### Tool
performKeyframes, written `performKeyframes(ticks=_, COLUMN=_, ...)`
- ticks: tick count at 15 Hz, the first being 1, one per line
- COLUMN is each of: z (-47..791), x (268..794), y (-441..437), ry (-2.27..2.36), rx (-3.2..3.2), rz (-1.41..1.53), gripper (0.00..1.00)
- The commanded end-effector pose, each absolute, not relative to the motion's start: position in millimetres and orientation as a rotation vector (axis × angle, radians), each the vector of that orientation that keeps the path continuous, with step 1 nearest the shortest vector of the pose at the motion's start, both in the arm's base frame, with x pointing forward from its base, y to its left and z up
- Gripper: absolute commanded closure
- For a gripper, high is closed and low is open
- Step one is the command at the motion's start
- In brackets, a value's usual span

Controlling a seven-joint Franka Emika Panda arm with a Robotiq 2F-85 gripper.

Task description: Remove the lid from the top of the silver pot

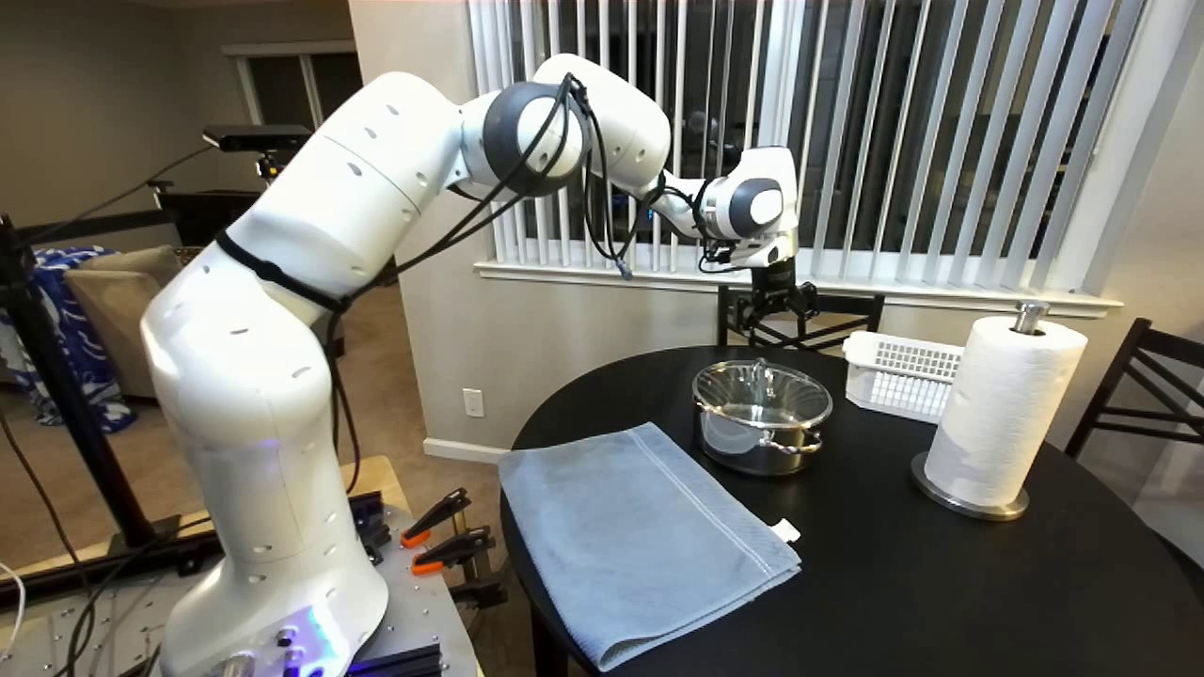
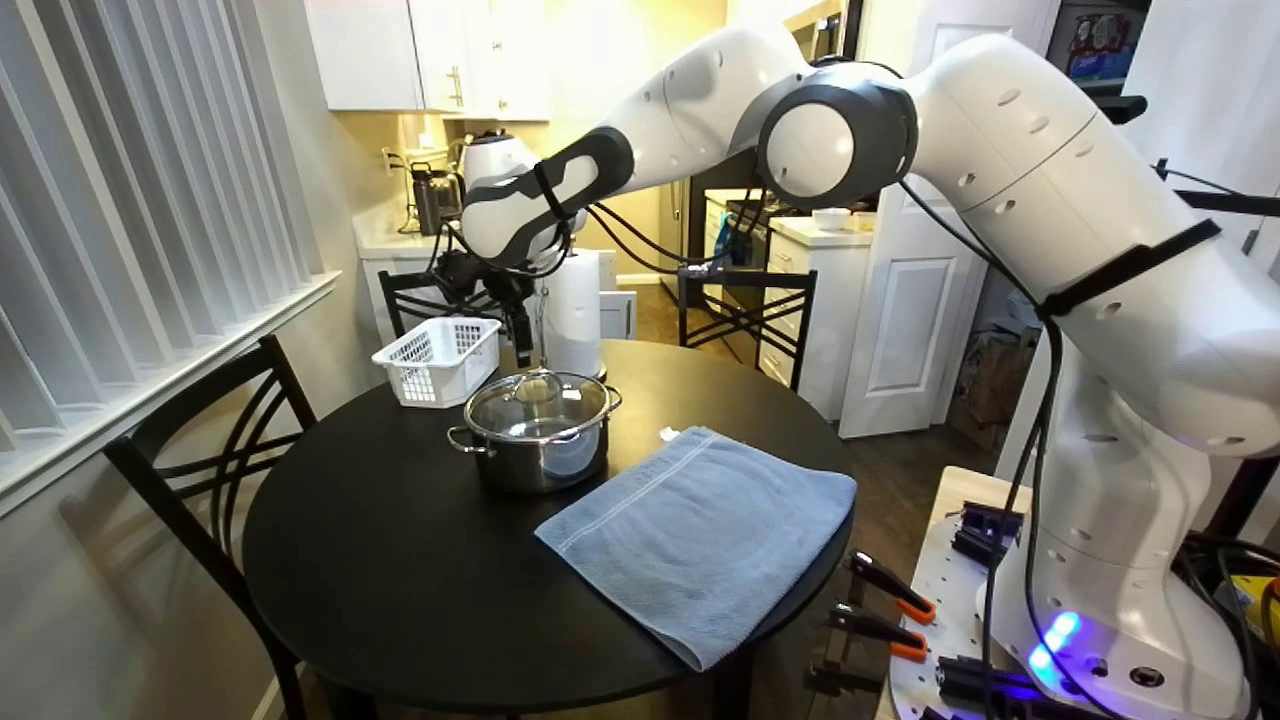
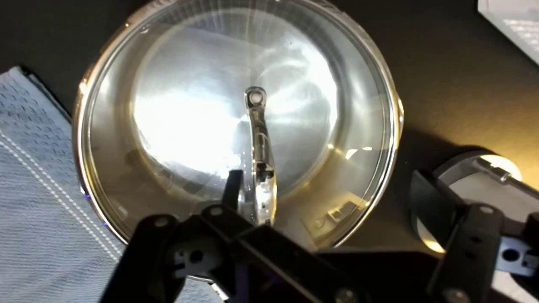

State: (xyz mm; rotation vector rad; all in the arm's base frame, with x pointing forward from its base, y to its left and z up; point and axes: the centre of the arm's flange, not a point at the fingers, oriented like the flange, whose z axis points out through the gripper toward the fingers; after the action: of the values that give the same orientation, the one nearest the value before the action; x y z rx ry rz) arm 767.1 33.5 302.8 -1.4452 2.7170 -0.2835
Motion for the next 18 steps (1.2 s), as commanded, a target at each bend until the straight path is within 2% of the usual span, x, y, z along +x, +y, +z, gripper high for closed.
performKeyframes(ticks=1, z=308.1, x=776.6, y=37.3, ry=2.893, rx=-1.191, rz=-0.274, gripper=0.00)
performKeyframes(ticks=5, z=298.6, x=773.7, y=32.4, ry=3.076, rx=-0.897, rz=-0.220, gripper=0.00)
performKeyframes(ticks=13, z=254.9, x=773.0, y=19.0, ry=3.018, rx=-1.134, rz=-0.166, gripper=0.00)
performKeyframes(ticks=18, z=263.1, x=770.0, y=17.5, ry=2.929, rx=-1.230, rz=-0.181, gripper=0.00)
